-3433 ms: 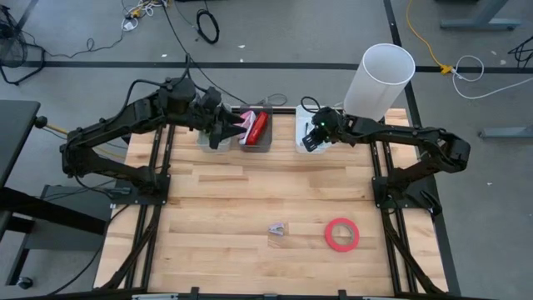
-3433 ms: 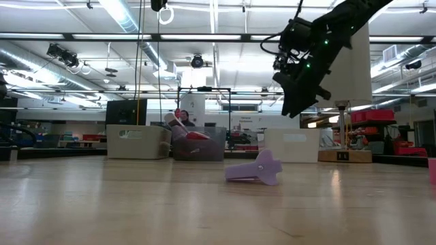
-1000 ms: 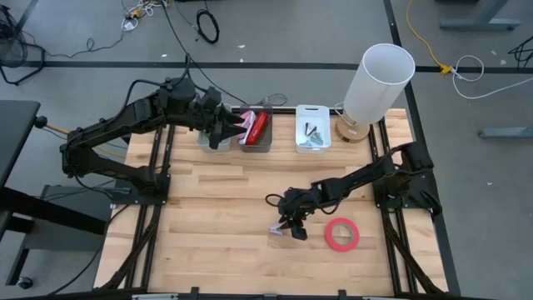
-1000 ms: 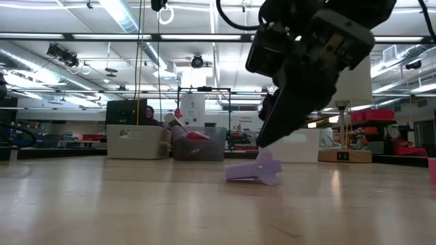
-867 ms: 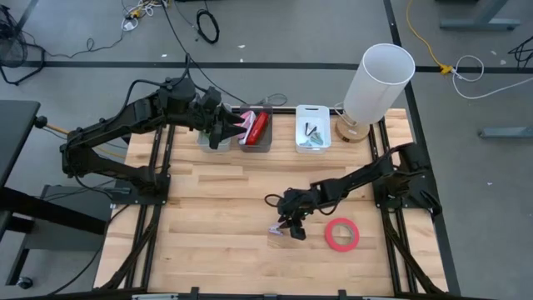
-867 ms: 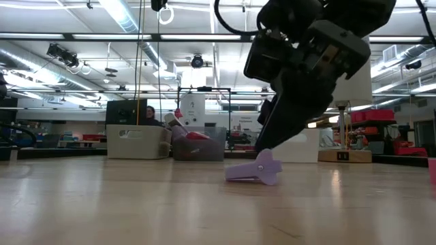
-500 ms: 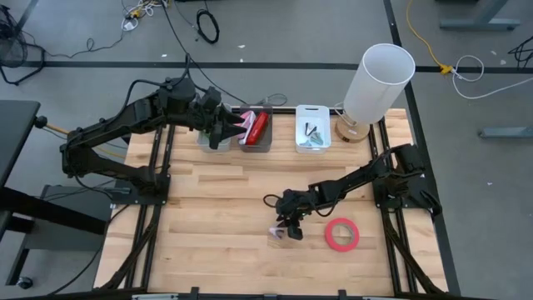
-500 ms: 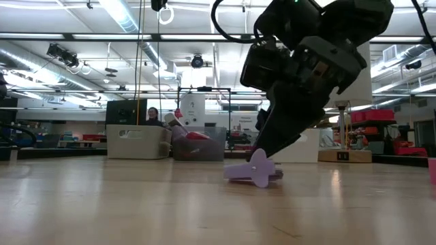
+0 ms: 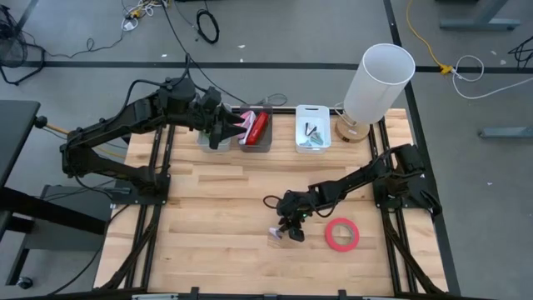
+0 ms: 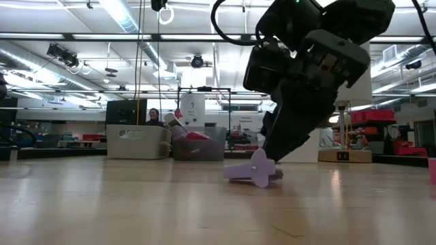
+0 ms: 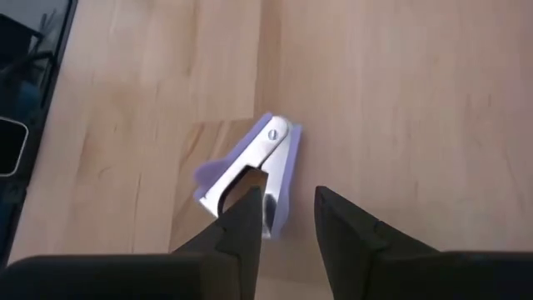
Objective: Pick and place Stapler, Stapler remover, tape
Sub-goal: Put the violet staple remover into the white bin, then put the pink tape into the gray bin
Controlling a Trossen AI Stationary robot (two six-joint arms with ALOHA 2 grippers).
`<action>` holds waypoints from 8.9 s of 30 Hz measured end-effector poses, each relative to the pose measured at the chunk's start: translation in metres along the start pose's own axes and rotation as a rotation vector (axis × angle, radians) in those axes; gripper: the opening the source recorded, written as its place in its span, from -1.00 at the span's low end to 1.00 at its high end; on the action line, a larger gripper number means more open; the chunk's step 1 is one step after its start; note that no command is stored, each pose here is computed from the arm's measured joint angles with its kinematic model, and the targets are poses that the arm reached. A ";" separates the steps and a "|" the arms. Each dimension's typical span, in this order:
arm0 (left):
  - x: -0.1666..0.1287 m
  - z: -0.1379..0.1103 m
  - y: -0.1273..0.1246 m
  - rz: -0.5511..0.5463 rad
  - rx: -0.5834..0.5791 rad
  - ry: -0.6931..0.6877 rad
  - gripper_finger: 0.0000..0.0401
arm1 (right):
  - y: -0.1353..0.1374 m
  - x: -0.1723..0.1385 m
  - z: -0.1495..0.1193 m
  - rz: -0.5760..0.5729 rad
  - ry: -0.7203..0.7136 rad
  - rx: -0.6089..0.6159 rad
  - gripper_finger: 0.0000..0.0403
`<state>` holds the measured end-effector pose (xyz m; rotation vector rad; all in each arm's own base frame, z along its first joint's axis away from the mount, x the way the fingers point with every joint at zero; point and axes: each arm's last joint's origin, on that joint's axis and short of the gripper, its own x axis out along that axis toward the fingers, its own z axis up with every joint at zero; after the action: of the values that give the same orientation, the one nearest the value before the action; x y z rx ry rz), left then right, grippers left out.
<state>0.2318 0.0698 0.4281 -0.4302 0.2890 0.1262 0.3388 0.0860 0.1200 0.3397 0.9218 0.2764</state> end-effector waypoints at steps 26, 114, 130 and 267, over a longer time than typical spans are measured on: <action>0.000 0.000 0.000 0.000 0.000 0.000 0.06 | 0.000 0.000 -0.002 0.010 0.025 -0.002 -0.91; 0.000 0.003 -0.002 -0.038 0.010 -0.028 0.06 | -0.171 -0.214 0.009 -0.969 -0.151 0.491 -1.00; 0.000 0.003 -0.002 -0.038 0.010 -0.028 0.06 | -0.179 -0.205 0.008 -0.982 -0.120 0.487 -0.69; 0.000 0.003 -0.001 -0.020 0.052 -0.032 0.06 | 0.043 -0.102 -0.126 -0.334 0.410 -0.135 0.03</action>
<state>0.2329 0.0698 0.4315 -0.3792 0.2557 0.1060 0.1741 0.1081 0.1415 -0.0025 1.3365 0.0990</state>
